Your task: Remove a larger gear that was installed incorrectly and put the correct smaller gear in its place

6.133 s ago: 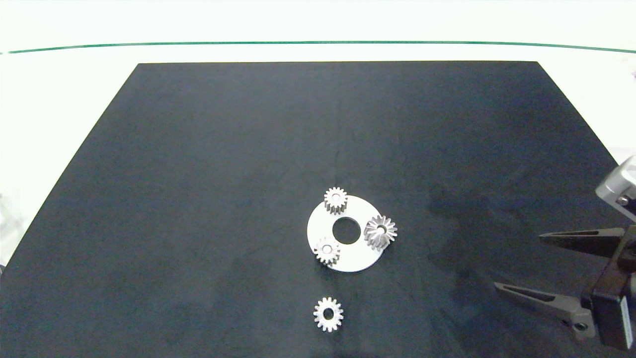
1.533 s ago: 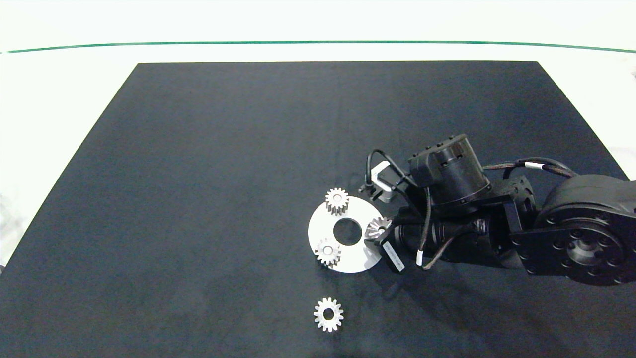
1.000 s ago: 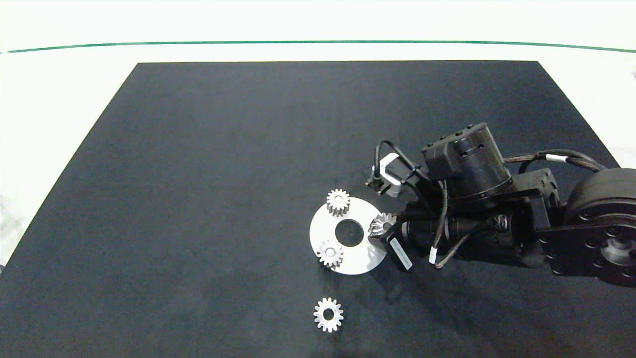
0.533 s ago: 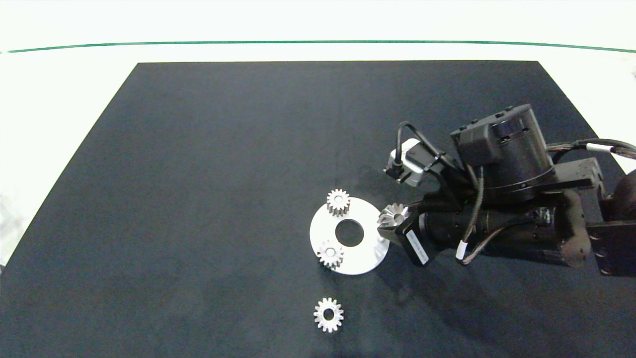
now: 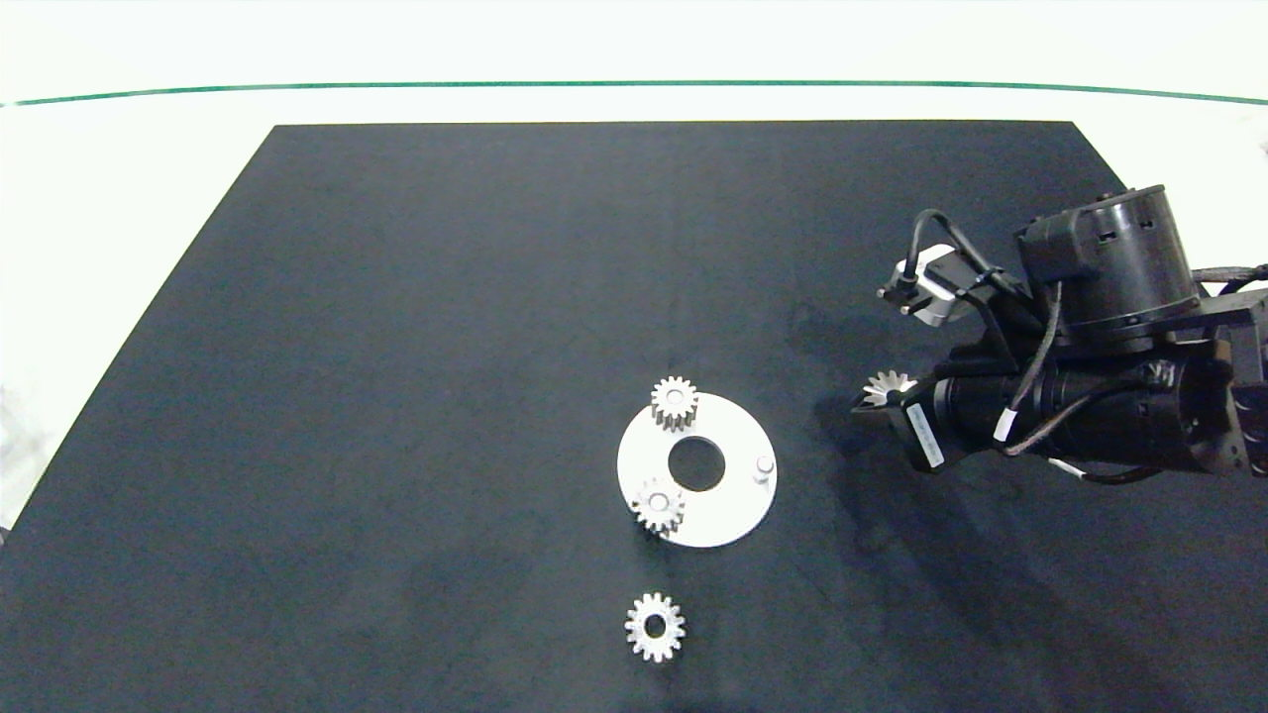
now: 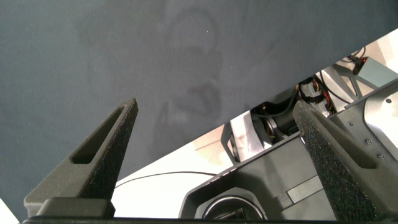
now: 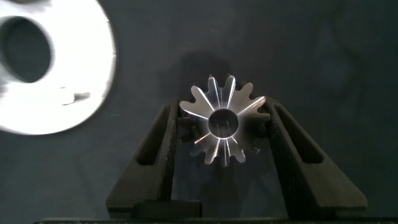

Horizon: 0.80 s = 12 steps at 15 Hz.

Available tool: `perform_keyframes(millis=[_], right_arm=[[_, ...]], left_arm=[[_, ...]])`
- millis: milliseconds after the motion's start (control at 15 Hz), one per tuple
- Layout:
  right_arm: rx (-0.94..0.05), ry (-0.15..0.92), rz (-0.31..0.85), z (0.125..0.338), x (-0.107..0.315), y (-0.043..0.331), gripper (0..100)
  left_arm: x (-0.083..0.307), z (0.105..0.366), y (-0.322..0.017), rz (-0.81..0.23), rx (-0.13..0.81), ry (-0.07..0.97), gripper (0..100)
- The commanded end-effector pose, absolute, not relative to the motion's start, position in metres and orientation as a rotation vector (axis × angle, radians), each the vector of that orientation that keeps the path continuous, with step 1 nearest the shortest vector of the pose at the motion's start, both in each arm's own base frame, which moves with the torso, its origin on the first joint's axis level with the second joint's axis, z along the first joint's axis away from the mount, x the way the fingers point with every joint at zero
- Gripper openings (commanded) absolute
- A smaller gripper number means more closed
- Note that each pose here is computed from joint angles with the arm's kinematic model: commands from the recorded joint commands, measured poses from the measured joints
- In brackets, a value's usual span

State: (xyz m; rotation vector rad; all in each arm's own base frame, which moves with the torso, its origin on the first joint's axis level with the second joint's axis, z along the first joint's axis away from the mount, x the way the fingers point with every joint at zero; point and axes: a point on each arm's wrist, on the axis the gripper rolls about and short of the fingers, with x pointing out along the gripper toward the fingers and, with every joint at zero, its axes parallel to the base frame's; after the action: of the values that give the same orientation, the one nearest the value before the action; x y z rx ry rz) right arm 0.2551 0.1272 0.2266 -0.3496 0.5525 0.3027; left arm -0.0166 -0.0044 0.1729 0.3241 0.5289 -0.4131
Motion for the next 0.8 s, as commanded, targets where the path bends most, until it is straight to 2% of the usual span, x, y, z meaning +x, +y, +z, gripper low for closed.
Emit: perform_keyframes(millis=[67,400,733,800], right_arm=[[-0.338,0.585,0.27,0.219,0.264,0.117,28],[-0.333,0.634,0.248,0.206,0.271,0.113,28],[-0.332,0.637,0.245,0.205,0.273,0.112,28],[-0.331,0.637,0.247,0.205,0.273,0.112,100]], left_arm=[[-0.017,0.173,-0.004,-0.414,0.327,0.53,100],[-0.017,0.172,-0.004,-0.414,0.325,0.532,100],[-0.018,0.172,-0.004,-0.414,0.327,0.53,100],[-0.018,0.172,-0.004,-0.414,0.327,0.528,100]])
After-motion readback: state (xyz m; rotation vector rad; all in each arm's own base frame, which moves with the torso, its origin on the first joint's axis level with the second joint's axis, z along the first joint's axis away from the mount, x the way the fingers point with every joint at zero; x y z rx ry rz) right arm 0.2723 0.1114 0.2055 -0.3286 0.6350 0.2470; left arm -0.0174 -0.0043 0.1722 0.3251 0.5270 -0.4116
